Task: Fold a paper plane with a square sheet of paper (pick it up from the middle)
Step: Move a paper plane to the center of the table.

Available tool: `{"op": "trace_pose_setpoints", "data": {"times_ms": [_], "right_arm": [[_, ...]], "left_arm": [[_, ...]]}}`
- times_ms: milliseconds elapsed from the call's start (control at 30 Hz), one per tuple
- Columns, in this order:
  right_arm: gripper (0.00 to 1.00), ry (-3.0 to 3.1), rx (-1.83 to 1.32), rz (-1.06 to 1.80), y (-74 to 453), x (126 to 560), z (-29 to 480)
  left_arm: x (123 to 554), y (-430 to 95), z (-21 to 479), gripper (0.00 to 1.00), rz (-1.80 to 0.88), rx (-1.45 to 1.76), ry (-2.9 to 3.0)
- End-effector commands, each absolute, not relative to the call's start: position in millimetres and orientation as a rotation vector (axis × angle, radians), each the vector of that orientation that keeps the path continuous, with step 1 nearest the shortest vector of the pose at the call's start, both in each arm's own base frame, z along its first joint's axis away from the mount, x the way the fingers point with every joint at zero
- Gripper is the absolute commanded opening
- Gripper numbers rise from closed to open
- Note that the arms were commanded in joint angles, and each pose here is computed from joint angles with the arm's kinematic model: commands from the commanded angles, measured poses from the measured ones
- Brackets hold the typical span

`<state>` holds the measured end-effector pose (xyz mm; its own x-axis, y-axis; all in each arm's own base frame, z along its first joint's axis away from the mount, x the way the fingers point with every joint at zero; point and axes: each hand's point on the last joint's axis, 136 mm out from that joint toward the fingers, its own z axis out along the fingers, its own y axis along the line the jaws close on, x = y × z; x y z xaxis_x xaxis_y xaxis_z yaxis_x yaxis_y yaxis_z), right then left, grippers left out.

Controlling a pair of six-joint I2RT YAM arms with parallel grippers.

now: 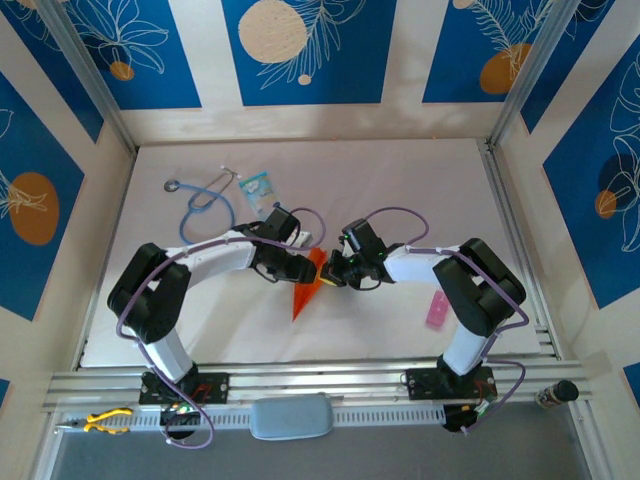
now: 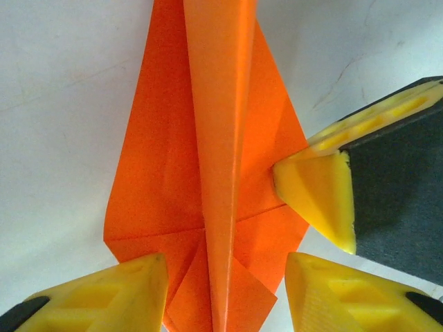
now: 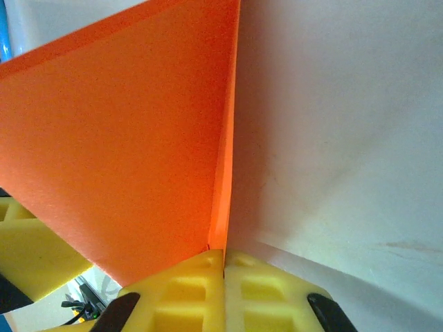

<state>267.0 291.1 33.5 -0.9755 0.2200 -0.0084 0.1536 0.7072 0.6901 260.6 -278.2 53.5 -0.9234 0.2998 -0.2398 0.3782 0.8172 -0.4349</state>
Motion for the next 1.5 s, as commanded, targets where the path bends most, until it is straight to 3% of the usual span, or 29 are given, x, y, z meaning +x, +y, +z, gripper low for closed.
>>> {"op": "trace_pose_setpoints", "data": {"times_ms": [0, 800, 1467], "right_arm": [[0.01, 2.844, 0.286, 1.129, 294, 265, 33], [0.0, 2.852, 0.291, 1.124, 294, 264, 32], [0.01, 2.855, 0.297, 1.116, 294, 265, 31]], "left_arm": [[250, -281, 51, 0.48, -0.745, 0.564, 2.881], [232, -294, 46, 0.48, -0.904, 0.489, 2.936], [224, -275, 45, 0.48, -0.787, 0.45, 2.958]]}}
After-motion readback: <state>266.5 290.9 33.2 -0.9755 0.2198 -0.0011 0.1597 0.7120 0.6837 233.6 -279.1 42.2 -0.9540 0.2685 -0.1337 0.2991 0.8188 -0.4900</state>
